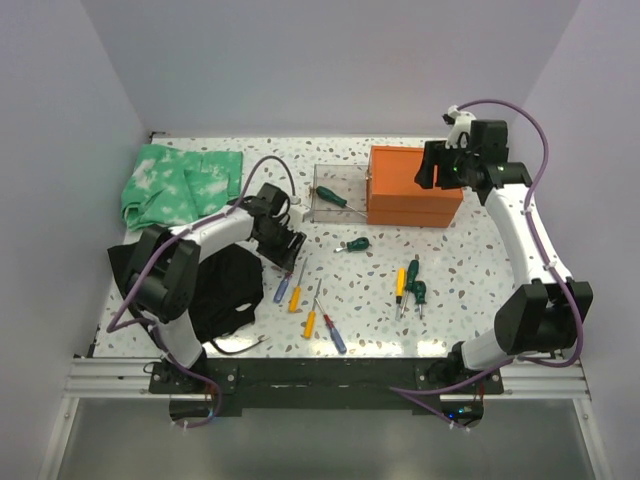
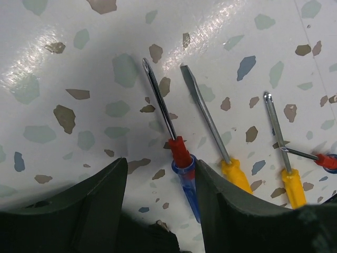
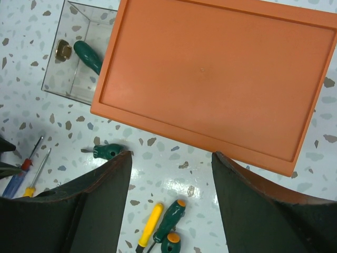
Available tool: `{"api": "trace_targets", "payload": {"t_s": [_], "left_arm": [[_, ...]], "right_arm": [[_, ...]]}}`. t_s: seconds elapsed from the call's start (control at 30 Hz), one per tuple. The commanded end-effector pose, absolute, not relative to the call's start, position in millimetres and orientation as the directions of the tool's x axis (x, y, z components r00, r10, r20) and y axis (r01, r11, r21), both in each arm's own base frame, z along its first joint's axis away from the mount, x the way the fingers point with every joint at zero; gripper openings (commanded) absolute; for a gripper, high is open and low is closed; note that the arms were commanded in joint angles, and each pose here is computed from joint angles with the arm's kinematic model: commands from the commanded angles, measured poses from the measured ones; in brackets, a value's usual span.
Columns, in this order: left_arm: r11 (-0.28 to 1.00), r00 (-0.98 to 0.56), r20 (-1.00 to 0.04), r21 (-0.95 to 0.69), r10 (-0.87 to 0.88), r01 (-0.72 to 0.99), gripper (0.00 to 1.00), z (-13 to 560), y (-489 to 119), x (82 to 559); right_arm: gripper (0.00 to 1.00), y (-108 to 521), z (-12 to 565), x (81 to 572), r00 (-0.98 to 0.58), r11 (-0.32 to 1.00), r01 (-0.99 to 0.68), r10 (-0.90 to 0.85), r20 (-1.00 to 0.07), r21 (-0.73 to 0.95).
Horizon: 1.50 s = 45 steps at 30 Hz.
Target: Sort the tools into containers
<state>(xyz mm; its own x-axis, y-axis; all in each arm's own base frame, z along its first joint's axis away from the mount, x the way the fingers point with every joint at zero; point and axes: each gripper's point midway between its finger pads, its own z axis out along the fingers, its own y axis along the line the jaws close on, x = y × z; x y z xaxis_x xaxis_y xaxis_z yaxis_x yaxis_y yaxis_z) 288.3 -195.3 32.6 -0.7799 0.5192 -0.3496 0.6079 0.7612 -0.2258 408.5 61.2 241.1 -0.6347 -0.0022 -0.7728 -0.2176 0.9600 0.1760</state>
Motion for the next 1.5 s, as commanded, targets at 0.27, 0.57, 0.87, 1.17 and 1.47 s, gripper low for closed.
{"api": "trace_targets", "payload": {"t_s": [0.27,0.57,0.87,1.17,1.47], "left_arm": [[0.751,-0.759,-0.292,-0.166,0.582,0.639,0.3,12,-201,292],[0.689,-0.672,-0.435,-0.146,0.599,0.709,0.0,78,-211,336],[0.592,-0.318,-0.823,0.027,0.47,0.806,0.0,225,-257,466],[0.574,-0.619,-0.754,-0.614,-0.221,0.543,0.0,257,-298,529],[0.627,-0.737,-0.522,-0.76,-0.429,0.173,0.0,193,-327,546]], "right_arm": [[0.66,61,262,404,-0.579,0.959,-0.236,-0.009,-0.815,0.157],[0.66,56,268,407,-0.566,0.963,-0.226,-0.009,-0.824,0.145],[0.66,56,264,412,-0.575,0.964,-0.221,-0.006,-0.818,0.148],[0.66,54,267,417,-0.575,0.966,-0.218,-0.01,-0.818,0.141],[0.66,51,262,412,-0.587,0.97,-0.204,-0.012,-0.81,0.133]]}}
